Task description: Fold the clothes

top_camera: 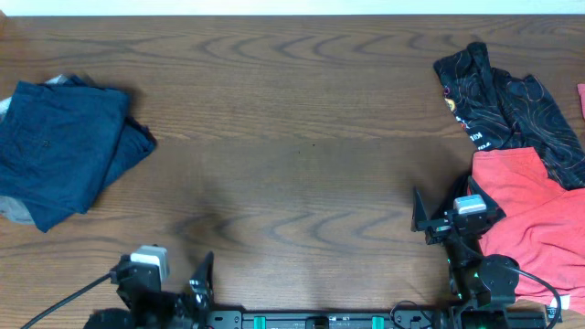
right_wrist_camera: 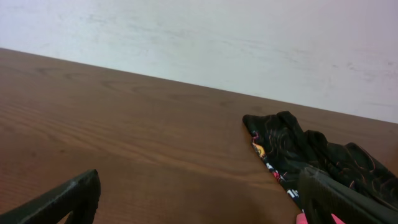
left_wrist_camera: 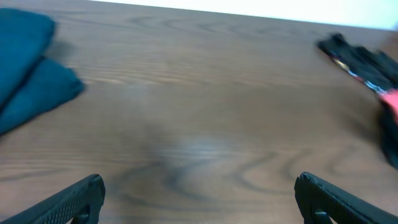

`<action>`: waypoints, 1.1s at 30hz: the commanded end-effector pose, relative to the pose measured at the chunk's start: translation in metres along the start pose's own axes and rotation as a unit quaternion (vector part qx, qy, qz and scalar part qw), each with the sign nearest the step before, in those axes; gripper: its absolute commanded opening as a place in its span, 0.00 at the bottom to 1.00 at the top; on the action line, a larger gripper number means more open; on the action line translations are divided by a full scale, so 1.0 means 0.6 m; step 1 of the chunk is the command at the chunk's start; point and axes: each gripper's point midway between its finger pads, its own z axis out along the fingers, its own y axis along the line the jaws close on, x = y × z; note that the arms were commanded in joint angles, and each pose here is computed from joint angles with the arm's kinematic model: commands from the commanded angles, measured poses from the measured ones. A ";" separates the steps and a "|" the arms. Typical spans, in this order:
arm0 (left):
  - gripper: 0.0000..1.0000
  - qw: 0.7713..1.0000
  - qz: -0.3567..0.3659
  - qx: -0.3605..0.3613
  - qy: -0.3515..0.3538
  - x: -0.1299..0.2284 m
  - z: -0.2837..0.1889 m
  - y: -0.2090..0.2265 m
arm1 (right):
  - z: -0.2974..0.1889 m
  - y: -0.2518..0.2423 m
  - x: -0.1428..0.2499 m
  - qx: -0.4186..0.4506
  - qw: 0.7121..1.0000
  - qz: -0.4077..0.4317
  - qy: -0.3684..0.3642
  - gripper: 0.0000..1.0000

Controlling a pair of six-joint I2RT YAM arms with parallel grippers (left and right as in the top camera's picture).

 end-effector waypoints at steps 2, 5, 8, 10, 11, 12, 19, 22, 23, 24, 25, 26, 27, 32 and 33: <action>0.98 0.998 -0.020 -0.067 0.004 0.020 0.051 0.043 | -0.001 0.005 -0.001 -0.007 1.000 -0.006 -0.003 0.99; 0.98 0.995 -0.033 -0.091 -0.015 0.027 0.096 0.069 | -0.001 0.005 -0.001 -0.007 1.000 -0.006 -0.003 0.99; 0.98 0.994 -0.032 -0.094 -0.035 0.036 0.139 0.084 | -0.001 0.005 -0.001 -0.007 1.000 -0.006 -0.003 0.99; 0.98 0.994 -0.029 -0.090 -0.059 0.034 0.167 0.090 | -0.001 0.005 -0.001 -0.007 1.000 -0.006 -0.003 0.99; 0.98 0.993 -0.027 -0.088 -0.073 0.032 0.178 0.093 | -0.001 0.005 -0.001 -0.007 1.000 -0.006 -0.003 0.99; 0.98 0.992 -0.025 -0.086 -0.087 0.029 0.187 0.095 | -0.001 0.005 -0.001 -0.007 1.000 -0.006 -0.003 0.99; 0.98 0.982 -0.011 -0.071 -0.177 0.008 0.224 0.100 | -0.001 0.005 -0.001 -0.007 1.000 -0.006 -0.003 0.99; 0.98 0.983 -0.012 -0.071 -0.170 0.014 0.226 0.101 | -0.001 0.005 -0.001 -0.007 1.000 -0.006 -0.003 0.99; 0.98 0.983 -0.012 -0.072 -0.169 0.015 0.226 0.101 | -0.001 0.005 -0.001 -0.007 1.000 -0.006 -0.003 0.99; 0.98 0.983 -0.012 -0.072 -0.169 0.015 0.226 0.101 | -0.001 0.005 -0.001 -0.007 1.000 -0.006 -0.003 0.99; 0.98 0.983 -0.012 -0.072 -0.169 0.015 0.226 0.101 | -0.001 0.005 -0.001 -0.007 1.000 -0.006 -0.003 0.99; 0.98 0.983 -0.012 -0.072 -0.169 0.015 0.226 0.101 | -0.001 0.005 -0.001 -0.007 1.000 -0.006 -0.003 0.99; 0.98 0.983 -0.012 -0.072 -0.169 0.015 0.226 0.101 | -0.001 0.005 -0.001 -0.007 1.000 -0.006 -0.003 0.99; 0.98 0.983 -0.012 -0.072 -0.168 0.016 0.227 0.102 | -0.001 0.005 -0.001 -0.007 1.000 -0.006 -0.003 0.99; 0.98 0.983 -0.013 -0.072 -0.168 0.016 0.227 0.101 | -0.001 0.005 -0.001 -0.007 1.000 -0.006 -0.003 0.99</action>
